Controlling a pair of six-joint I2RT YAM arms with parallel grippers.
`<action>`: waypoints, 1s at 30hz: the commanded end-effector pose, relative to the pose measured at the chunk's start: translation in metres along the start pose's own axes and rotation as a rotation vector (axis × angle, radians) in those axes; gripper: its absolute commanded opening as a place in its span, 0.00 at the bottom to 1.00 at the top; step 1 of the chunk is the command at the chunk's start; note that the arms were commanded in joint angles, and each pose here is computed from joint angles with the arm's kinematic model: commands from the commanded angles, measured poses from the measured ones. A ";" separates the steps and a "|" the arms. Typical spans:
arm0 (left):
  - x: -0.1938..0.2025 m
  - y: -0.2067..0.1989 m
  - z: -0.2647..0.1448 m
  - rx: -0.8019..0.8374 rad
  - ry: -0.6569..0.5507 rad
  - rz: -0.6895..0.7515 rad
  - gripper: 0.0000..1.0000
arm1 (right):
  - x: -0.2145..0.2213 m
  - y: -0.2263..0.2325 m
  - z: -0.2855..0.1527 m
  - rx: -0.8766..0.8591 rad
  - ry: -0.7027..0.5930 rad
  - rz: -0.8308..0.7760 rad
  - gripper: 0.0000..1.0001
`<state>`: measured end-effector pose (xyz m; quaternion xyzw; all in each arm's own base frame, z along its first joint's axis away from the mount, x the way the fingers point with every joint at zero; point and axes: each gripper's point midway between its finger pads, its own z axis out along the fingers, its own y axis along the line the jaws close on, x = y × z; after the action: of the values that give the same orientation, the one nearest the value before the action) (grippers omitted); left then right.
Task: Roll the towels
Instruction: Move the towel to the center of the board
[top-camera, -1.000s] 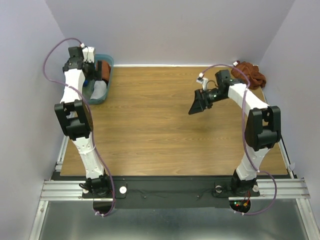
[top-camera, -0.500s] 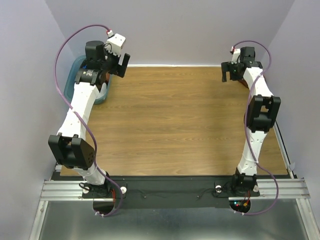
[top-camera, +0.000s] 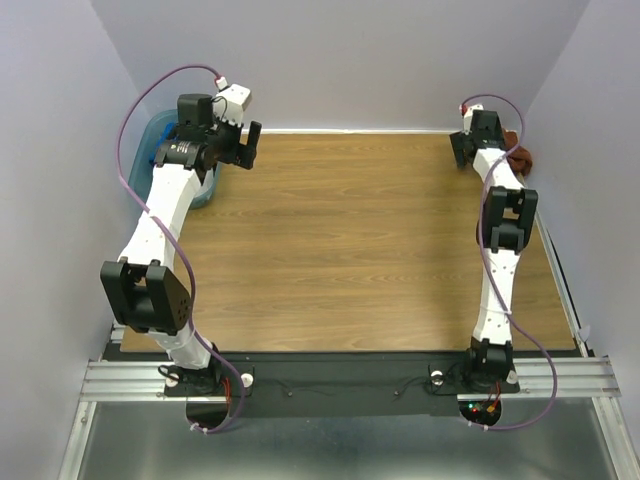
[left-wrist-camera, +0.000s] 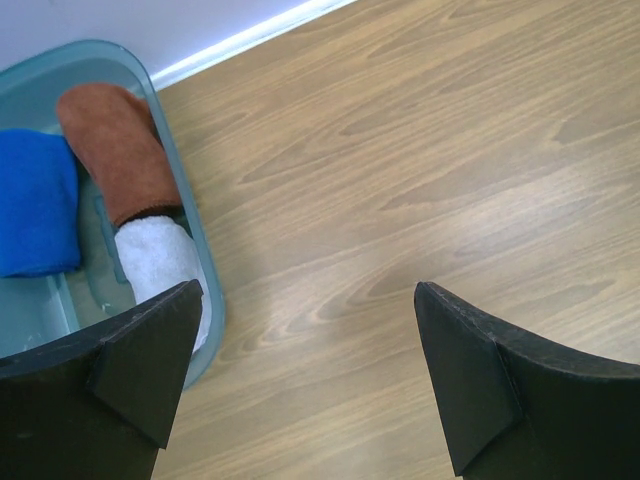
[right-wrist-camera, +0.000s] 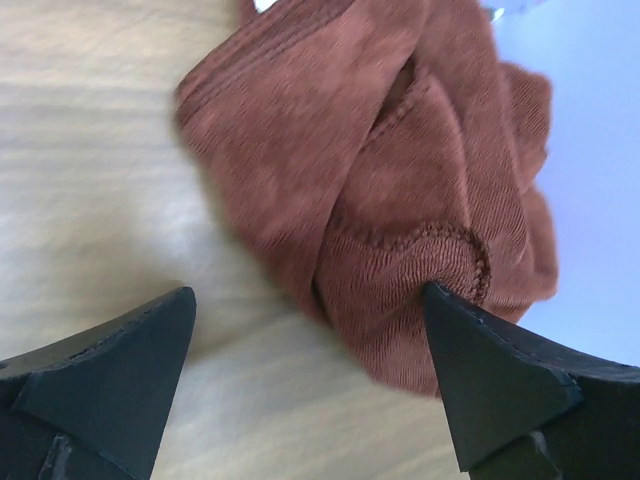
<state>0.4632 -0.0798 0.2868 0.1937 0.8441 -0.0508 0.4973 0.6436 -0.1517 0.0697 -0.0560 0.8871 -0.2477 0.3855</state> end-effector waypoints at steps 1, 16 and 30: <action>-0.007 -0.004 -0.019 -0.007 -0.033 -0.007 0.99 | -0.002 -0.020 0.022 0.149 -0.032 -0.037 1.00; -0.006 -0.001 -0.020 -0.025 -0.028 -0.011 0.99 | 0.044 -0.008 0.050 0.188 0.039 -0.175 0.01; -0.014 -0.022 -0.042 0.065 -0.055 -0.016 0.99 | 0.015 0.148 -0.195 -0.550 -0.115 -0.190 0.01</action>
<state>0.4429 -0.0845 0.2844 0.1961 0.8495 -0.0683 0.4850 0.5413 -0.0414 0.0790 -0.2051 0.8892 -0.1767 0.3687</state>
